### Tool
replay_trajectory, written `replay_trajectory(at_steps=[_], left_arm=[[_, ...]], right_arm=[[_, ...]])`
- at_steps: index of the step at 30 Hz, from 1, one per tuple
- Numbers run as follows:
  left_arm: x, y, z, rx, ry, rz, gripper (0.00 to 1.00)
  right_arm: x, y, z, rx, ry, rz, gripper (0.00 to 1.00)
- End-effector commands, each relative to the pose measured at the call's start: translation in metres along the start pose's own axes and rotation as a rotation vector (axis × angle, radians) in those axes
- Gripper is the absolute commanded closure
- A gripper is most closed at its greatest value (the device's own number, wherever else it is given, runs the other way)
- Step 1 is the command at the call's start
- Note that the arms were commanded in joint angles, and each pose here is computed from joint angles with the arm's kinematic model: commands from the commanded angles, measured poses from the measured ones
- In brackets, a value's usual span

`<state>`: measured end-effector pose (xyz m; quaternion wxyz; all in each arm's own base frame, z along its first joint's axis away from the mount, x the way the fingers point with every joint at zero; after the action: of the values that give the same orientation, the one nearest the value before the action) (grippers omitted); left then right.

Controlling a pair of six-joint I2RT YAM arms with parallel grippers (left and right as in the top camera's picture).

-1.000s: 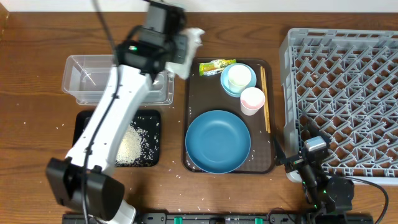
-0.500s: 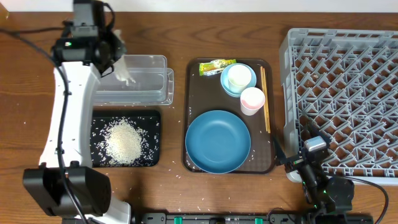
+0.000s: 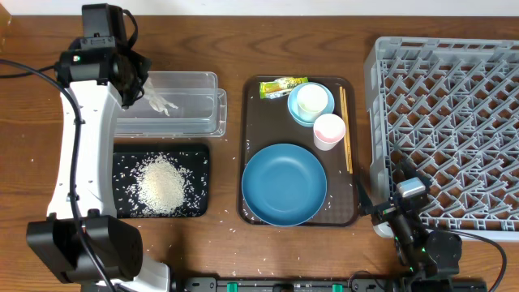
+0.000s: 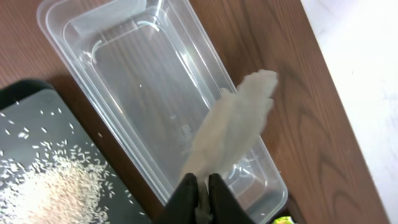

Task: Sort waste into correct bins and load items into the dishwasher rack
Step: 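Carry the tissue left and drop it into the clear plastic bin, then move the left gripper back to the yellow Pandan cake wrapper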

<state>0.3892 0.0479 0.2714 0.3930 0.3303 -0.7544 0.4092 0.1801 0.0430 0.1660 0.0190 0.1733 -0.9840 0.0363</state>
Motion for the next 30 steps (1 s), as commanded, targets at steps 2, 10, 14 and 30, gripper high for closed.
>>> replay_trajectory(at_steps=[2,10,14,30], left_arm=[[-0.001,0.0,-0.002,0.026,-0.008,-0.005,0.64],[0.0,-0.002,-0.002,0.025,-0.006,0.003,0.55],[0.005,-0.027,0.008,-0.155,0.071,0.171,0.54],[0.033,-0.142,0.136,-1.117,-0.083,0.639,0.31]], right_arm=[[0.0,0.005,0.0,-0.001,-0.001,-0.023,0.01],[0.0,0.005,0.0,-0.001,-0.001,-0.023,0.01],[0.0,0.005,0.0,-0.001,-0.001,-0.023,0.01],[0.0,0.005,0.0,-0.001,-0.001,-0.024,0.01]])
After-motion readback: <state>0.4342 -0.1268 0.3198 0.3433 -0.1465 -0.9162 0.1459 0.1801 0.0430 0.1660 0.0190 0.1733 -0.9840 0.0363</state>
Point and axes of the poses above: each gripper's point midway between its finger pads, its own x axis back along the fingers, its own y axis along the line the jaws close on, z = x × y, the point moved 6 cm from there along x, back along the fingers, and after that the axes turned 2 degrees about x, right-handed, at the moved point
